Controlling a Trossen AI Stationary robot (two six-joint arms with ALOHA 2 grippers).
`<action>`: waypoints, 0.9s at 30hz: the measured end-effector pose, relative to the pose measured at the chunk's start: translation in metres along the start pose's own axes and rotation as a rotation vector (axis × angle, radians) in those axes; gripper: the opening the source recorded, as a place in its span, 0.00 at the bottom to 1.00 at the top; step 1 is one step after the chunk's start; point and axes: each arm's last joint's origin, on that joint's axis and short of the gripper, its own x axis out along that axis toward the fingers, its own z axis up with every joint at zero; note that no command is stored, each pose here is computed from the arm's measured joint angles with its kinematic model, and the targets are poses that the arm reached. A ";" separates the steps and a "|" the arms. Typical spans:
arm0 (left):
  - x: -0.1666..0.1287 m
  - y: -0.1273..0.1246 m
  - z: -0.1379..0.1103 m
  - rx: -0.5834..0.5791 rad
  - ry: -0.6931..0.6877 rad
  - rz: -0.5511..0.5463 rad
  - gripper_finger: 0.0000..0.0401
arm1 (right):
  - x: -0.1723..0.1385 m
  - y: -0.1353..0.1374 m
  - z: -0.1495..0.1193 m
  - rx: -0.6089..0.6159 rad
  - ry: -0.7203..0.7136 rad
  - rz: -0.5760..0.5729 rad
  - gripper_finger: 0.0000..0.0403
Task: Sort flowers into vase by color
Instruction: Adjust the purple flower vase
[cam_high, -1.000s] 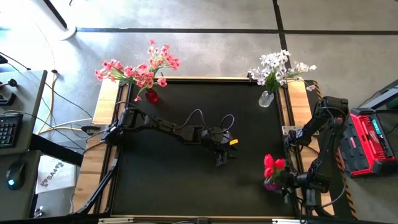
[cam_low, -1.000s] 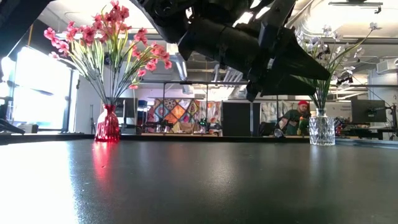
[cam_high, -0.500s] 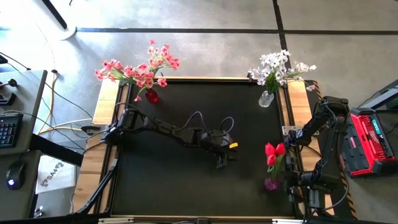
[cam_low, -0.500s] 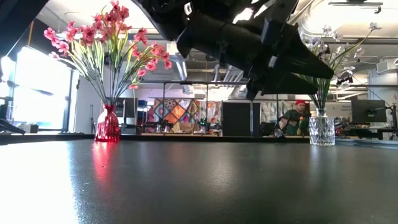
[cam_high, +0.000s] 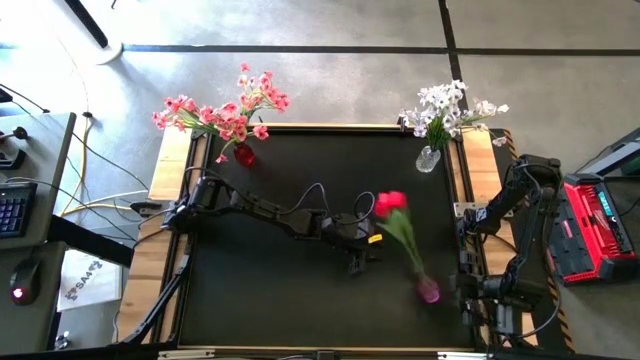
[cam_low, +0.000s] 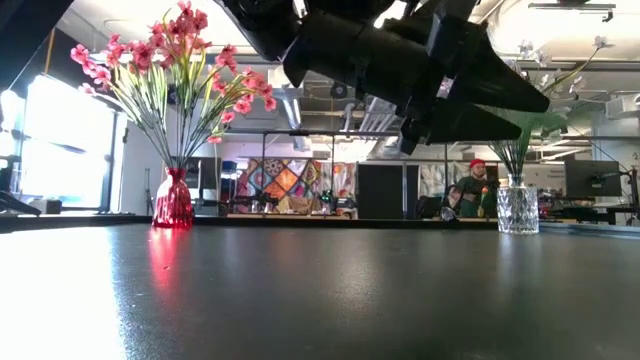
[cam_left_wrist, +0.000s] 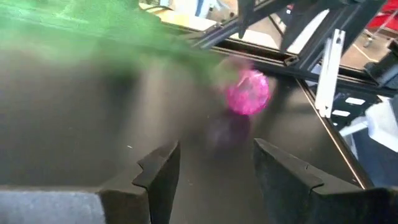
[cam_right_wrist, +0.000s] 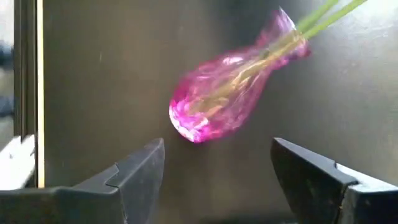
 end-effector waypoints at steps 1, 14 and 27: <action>0.000 0.000 0.000 0.000 -0.003 0.010 0.47 | 0.001 -0.001 0.003 0.028 -0.012 -0.007 0.70; 0.000 0.004 -0.005 -0.164 0.032 0.096 0.47 | 0.025 -0.040 0.068 0.664 -0.170 -0.154 0.63; -0.003 0.007 -0.023 -0.407 0.202 0.160 0.47 | 0.085 -0.081 0.095 0.728 0.168 -0.028 0.63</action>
